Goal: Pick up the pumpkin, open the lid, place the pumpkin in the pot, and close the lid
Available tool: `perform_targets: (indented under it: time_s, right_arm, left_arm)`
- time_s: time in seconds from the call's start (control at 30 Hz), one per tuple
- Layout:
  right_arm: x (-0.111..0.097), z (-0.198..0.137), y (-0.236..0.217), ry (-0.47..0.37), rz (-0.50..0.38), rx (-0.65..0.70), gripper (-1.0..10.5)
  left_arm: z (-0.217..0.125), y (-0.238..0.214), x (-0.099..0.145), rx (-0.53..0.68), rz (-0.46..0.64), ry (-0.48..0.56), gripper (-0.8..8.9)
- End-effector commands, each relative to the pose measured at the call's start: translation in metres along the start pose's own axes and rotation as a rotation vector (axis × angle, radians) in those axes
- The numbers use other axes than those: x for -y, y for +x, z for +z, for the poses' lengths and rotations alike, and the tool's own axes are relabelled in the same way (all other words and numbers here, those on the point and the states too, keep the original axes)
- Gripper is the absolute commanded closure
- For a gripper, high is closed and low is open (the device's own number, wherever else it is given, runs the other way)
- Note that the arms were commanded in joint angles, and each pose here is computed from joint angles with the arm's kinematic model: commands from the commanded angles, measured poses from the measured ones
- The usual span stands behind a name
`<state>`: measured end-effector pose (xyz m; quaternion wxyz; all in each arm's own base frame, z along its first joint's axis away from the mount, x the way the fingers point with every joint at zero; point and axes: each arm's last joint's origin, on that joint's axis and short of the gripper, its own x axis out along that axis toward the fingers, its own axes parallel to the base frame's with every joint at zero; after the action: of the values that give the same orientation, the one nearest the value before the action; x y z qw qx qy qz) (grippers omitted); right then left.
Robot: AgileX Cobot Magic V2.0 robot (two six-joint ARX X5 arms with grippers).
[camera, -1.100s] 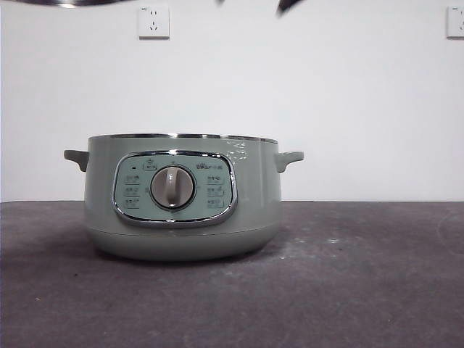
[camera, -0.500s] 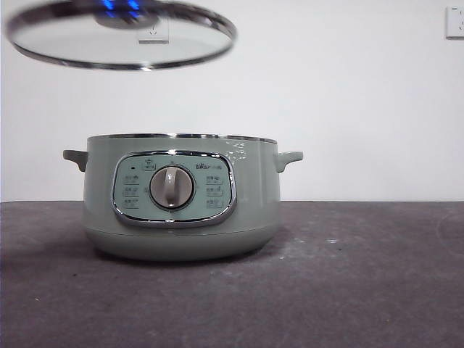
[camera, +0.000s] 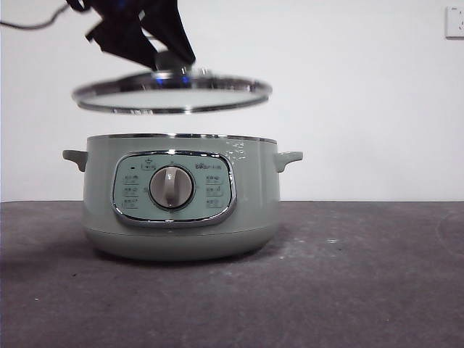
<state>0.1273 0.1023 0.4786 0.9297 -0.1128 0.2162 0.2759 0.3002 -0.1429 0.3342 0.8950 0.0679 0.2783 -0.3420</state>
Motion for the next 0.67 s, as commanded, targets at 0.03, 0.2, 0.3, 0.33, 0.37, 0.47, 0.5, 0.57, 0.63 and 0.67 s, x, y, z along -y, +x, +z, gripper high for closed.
perform_targets:
  time_s: [0.03, 0.2, 0.3, 0.33, 0.37, 0.47, 0.5, 0.57, 0.63, 0.67]
  right_arm:
    - [0.0, -0.001, 0.0, 0.016, 0.002, -0.009, 2.9]
    - [0.0, -0.002, 0.0, 0.014, 0.002, -0.018, 2.9]
    - [0.0, -0.002, 0.0, 0.014, 0.002, -0.019, 2.9]
    - [0.0, -0.002, 0.0, 0.014, 0.002, -0.019, 2.9]
    - [0.0, -0.002, 0.0, 0.014, 0.002, -0.02, 2.9]
    - [0.0, -0.002, 0.0, 0.014, 0.002, -0.02, 2.9]
    - [0.0, -0.002, 0.0, 0.014, 0.002, -0.02, 2.9]
    - [0.0, -0.002, 0.0, 0.014, 0.002, -0.02, 2.9]
    - [0.0, -0.002, 0.0, 0.014, 0.002, -0.02, 2.9]
    - [0.0, -0.002, 0.0, 0.014, 0.001, -0.02, 2.9]
  left_arm:
    - [0.008, 0.004, -0.002, 0.053, 0.011, 0.025, 8.22]
    - [0.003, 0.02, -0.007, 0.024, 0.022, 0.035, 8.22]
    - [0.001, 0.026, -0.008, 0.021, 0.021, 0.035, 8.22]
    - [0.001, 0.028, -0.008, 0.022, 0.02, 0.035, 8.22]
    - [0.0, 0.03, -0.009, 0.021, 0.02, 0.035, 8.22]
    - [-0.001, 0.035, -0.01, 0.015, 0.018, 0.033, 8.22]
    - [-0.002, 0.036, -0.009, 0.012, 0.016, 0.034, 8.22]
    - [-0.003, 0.039, -0.009, 0.005, 0.013, 0.033, 8.22]
    - [-0.004, 0.039, -0.009, -0.002, 0.012, 0.031, 8.22]
    - [-0.004, 0.04, -0.009, -0.002, 0.011, 0.031, 8.22]
